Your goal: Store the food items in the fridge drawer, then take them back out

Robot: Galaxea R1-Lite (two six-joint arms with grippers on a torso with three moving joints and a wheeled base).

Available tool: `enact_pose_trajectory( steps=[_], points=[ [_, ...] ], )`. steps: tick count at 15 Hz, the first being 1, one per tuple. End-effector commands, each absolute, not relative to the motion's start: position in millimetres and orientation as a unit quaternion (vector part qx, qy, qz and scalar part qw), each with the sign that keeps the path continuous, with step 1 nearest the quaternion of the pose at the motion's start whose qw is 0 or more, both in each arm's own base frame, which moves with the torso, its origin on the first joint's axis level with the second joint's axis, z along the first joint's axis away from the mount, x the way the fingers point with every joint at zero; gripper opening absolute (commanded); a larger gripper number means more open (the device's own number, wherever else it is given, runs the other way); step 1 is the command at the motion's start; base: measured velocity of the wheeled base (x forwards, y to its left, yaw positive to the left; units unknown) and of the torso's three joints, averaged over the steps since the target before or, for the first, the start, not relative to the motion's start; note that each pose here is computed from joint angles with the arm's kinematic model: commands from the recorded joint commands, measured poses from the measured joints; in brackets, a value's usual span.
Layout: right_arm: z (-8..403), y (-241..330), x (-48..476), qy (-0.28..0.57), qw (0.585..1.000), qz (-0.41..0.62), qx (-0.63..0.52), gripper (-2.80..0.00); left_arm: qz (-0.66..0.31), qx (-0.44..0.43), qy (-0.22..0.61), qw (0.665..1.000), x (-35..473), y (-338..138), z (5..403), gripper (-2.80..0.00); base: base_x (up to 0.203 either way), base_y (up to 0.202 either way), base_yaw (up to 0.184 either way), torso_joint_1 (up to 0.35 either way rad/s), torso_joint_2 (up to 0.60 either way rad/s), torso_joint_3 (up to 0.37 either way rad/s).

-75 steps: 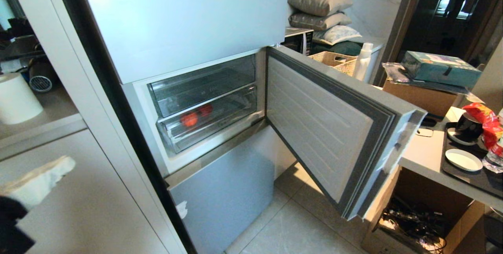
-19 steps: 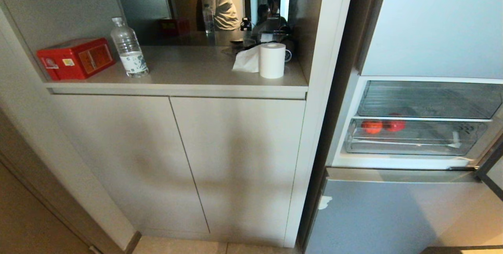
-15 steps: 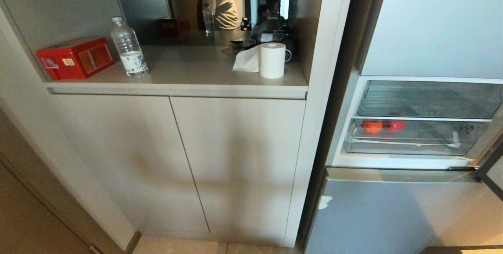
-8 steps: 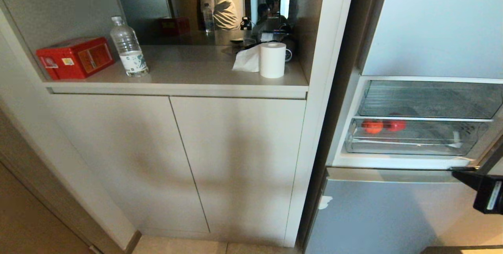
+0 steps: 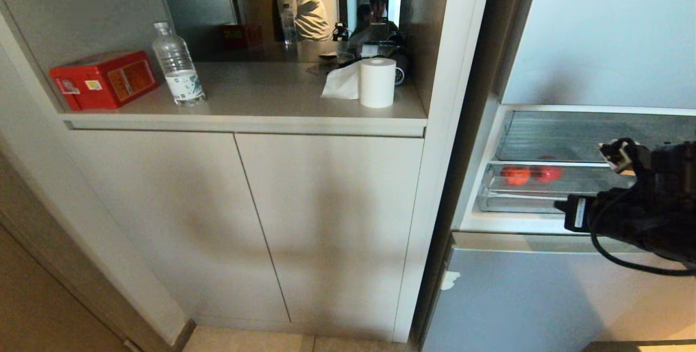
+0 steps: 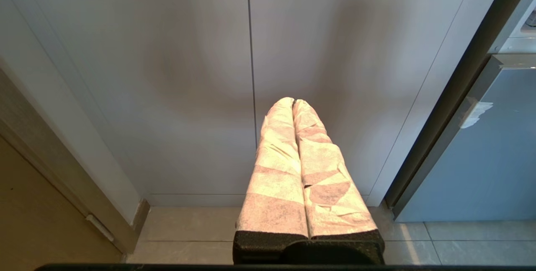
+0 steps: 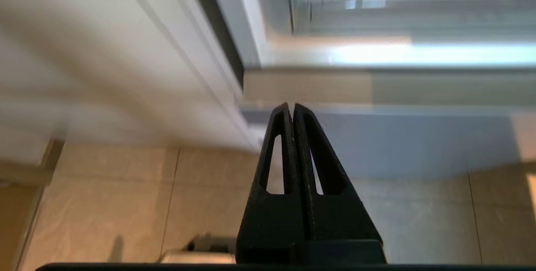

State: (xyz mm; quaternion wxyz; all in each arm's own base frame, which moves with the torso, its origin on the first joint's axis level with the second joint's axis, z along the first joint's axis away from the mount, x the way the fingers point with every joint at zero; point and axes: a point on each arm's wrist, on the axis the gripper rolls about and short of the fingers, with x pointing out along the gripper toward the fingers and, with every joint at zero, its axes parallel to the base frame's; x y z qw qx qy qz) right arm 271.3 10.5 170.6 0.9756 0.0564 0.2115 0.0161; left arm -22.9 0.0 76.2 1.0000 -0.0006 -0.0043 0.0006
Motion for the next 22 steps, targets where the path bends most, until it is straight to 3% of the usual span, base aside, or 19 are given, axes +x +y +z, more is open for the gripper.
enact_pose_trajectory(
  steps=[1, 4, 12, 22],
  points=[
    [145, 12, 308, 0.241, 0.969, 0.008, 0.054, 0.0, 0.001, -0.001, -0.003, 1.0, -23, 0, 76, -2.8, 0.0, 0.0, 0.0, 0.0, 0.0, 0.0],
    [121, 13, 327, 0.251, 0.966, 0.0, 0.054, 0.0, 0.001, -0.001, -0.003, 1.0, -23, 0, 76, -2.8, 0.0, 0.0, 0.0, 0.0, 0.0, 0.0],
    [53, 14, 375, 0.15, 0.987, -0.028, 0.057, 0.0, 0.001, -0.001, -0.003, 1.0, -23, 0, 76, -2.8, 0.0, 0.0, 0.0, 0.0, 0.0, 0.0],
    [45, 16, 422, 0.075, 0.994, -0.032, 0.079, 0.0, 0.001, -0.001, -0.003, 1.0, -23, 0, 76, -2.8, 0.0, 0.0, 0.0, 0.0, 0.0, 0.0]
  ],
)
